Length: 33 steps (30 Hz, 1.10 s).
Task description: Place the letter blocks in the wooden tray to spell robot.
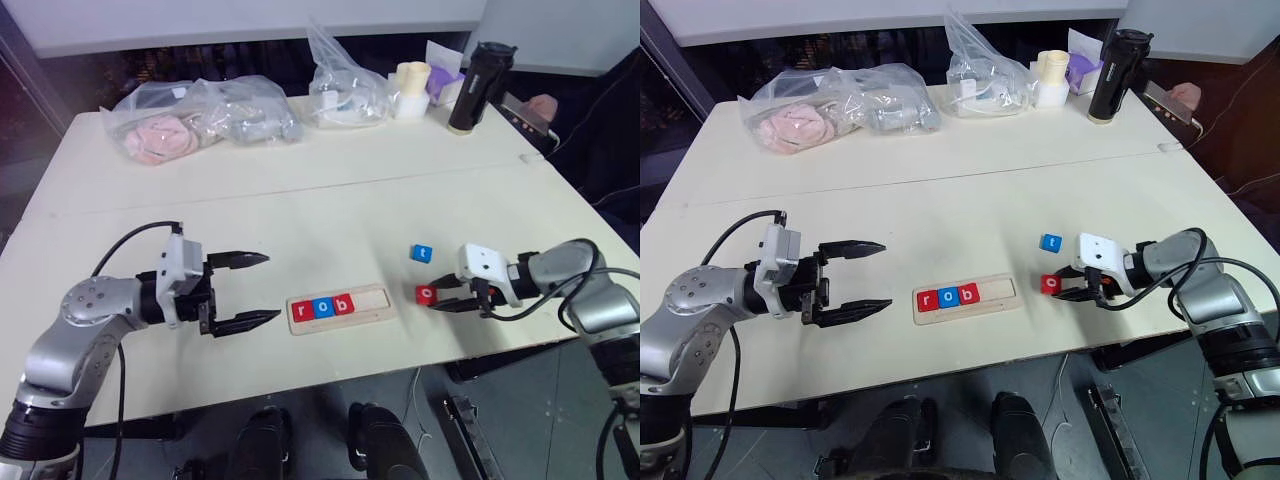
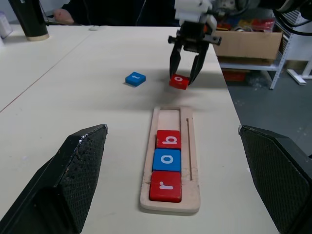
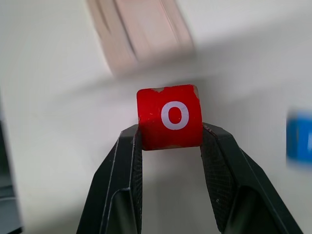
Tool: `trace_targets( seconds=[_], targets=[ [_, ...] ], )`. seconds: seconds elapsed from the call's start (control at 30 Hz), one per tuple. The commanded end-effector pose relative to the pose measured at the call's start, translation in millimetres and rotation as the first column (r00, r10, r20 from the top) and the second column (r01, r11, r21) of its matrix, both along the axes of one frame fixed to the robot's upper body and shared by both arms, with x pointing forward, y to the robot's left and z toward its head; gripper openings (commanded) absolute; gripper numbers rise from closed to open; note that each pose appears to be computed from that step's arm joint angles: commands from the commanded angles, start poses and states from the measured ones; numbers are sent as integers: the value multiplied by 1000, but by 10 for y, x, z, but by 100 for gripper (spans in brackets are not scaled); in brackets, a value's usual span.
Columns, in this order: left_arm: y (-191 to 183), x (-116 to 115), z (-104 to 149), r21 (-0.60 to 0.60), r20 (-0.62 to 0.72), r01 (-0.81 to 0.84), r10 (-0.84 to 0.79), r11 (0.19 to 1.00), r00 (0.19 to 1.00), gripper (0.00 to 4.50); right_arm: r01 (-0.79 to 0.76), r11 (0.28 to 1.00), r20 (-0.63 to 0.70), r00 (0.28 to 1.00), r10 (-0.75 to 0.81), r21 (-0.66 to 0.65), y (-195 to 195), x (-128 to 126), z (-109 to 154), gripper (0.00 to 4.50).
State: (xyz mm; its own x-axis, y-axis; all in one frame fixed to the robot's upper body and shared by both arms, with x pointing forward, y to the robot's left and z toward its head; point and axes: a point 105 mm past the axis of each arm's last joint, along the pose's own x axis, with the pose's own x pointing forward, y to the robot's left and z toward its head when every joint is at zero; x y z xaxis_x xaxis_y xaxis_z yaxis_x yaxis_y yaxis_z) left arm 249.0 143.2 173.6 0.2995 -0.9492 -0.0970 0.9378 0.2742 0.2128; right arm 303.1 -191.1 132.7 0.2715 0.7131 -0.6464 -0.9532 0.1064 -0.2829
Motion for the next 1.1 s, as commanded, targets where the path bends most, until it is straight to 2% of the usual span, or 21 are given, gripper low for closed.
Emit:
trace_targets(
  seconds=[0.03,0.37,1.1],
  targets=[
    [-6,-47,82,3,40,7,-7,1000,999,450,-92,995,26,995,91,24,290,-52,87,112],
    [-16,-73,87,1,40,1,-1,1000,999,450,-145,989,20,989,145,27,606,67,-38,112],
    [-15,-124,61,19,29,14,-15,1000,999,450,-203,979,13,979,204,-9,720,97,-158,112]
  ],
)
